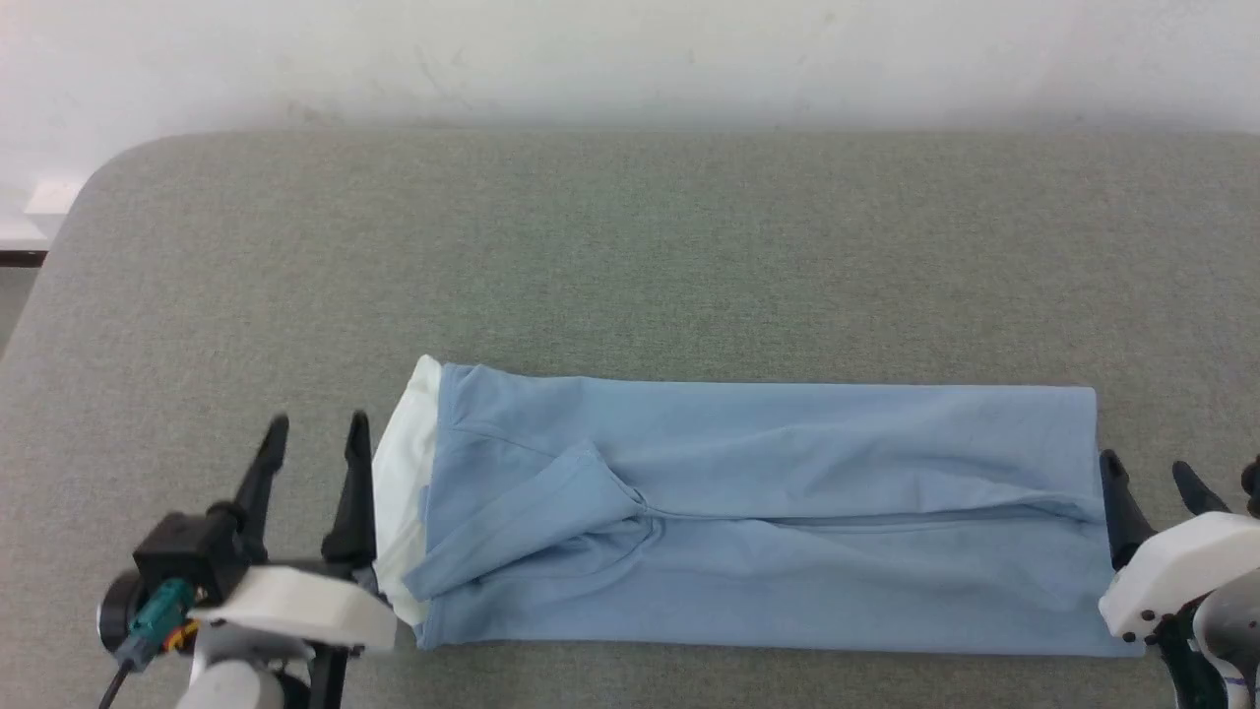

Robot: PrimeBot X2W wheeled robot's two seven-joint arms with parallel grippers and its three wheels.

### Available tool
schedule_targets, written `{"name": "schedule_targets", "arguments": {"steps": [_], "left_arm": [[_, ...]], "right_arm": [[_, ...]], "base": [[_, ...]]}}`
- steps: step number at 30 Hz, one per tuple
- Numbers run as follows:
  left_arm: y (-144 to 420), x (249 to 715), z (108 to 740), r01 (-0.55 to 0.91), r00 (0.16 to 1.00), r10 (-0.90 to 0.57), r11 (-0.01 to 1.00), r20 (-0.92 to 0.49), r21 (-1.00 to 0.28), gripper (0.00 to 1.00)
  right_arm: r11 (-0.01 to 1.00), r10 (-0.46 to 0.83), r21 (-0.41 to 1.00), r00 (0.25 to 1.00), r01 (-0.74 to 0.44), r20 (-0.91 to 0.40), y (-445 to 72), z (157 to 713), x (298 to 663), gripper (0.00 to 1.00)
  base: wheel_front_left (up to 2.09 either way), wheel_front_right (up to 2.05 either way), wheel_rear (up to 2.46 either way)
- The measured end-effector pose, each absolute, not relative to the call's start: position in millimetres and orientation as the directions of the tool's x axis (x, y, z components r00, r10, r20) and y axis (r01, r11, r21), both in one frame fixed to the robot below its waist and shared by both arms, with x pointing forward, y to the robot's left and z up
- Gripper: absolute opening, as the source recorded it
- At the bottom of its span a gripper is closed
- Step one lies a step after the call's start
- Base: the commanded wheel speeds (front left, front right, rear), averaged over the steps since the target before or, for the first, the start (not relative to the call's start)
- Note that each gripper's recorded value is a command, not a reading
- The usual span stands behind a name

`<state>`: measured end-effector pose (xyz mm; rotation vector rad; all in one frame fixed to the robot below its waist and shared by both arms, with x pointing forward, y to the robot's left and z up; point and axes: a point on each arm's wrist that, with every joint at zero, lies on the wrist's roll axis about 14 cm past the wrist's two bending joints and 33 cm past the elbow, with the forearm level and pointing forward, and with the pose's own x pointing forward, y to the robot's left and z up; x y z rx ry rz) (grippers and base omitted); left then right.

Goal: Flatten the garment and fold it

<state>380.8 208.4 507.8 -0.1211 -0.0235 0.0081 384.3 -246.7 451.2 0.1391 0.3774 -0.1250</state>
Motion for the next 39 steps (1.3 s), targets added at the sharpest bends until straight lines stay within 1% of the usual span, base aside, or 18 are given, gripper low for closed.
{"name": "schedule_targets", "arguments": {"steps": [4,7,10,16,25,26,27,28,29,32,35,39], "left_arm": [[213.0,391.1,540.1,-0.031,0.989,0.041,0.997,0.14,-0.074,1.0],[214.2,393.6,547.7,-0.041,0.984,0.051,0.997,0.171,-0.063,1.0],[213.9,395.9,545.1,-0.042,0.984,0.051,0.997,0.169,-0.059,1.0],[212.6,402.2,540.6,-0.038,0.985,0.047,0.997,0.164,-0.061,1.0],[209.3,404.7,529.3,-0.032,0.989,0.042,0.996,0.138,-0.079,1.0],[209.3,404.4,528.2,-0.031,0.99,0.042,0.996,0.135,-0.078,1.0],[209.6,404.1,527.3,-0.033,0.99,0.043,0.996,0.133,-0.078,1.0],[209.7,404.0,526.6,-0.033,0.99,0.043,0.996,0.132,-0.078,1.0],[209.9,404.0,525.5,-0.035,0.991,0.045,0.996,0.129,-0.078,1.0],[210.9,404.3,523.2,-0.037,0.991,0.047,0.996,0.123,-0.08,1.0],[212.2,404.5,521.1,-0.041,0.992,0.05,0.996,0.118,-0.081,1.0],[212.6,404.3,518.8,-0.04,0.992,0.049,0.996,0.112,-0.084,1.0]], "right_arm": [[0.977,-0.113,0.129,0.925,0.17,-0.362,-250.3,445.9,387.3,1.0],[0.97,-0.118,0.155,0.922,0.187,-0.369,-251.4,440.0,390.6,1.0],[0.961,-0.118,0.183,0.906,0.207,-0.408,-251.8,428.1,390.8,1.0],[0.934,-0.09,0.241,0.826,0.264,-0.557,-251.3,396.6,385.2,1.0],[0.934,-0.026,0.225,0.679,0.279,-0.733,-242.5,367.8,381.3,1.0],[0.934,-0.015,0.225,0.66,0.278,-0.751,-241.1,366.0,380.6,0.64],[0.935,-0.007,0.223,0.642,0.276,-0.767,-240.9,365.5,380.3,0.31],[0.937,-0.002,0.22,0.632,0.272,-0.775,-240.4,365.5,380.4,0.09],[0.938,-0.001,0.218,0.63,0.27,-0.777,-240.2,366.1,380.7,0.0],[0.942,-0.008,0.208,0.637,0.264,-0.771,-240.1,369.0,382.7,0.0],[0.947,-0.046,0.177,0.659,0.267,-0.751,-245.8,373.1,384.1,0.0],[0.943,-0.153,0.103,0.688,0.317,-0.71,-277.6,382.6,383.9,0.0]], "base": [[0.0,0.0,0.0],[0.0,0.0,0.0],[0.0,0.0,0.0],[0.0,0.0,0.0],[0.0,0.0,0.0],[0.0,0.0,0.0],[0.0,0.0,0.0],[0.0,0.0,0.0],[0.0,0.0,0.0],[0.0,0.0,0.0],[0.0,0.0,0.0],[0.0,0.0,0.0]]}}
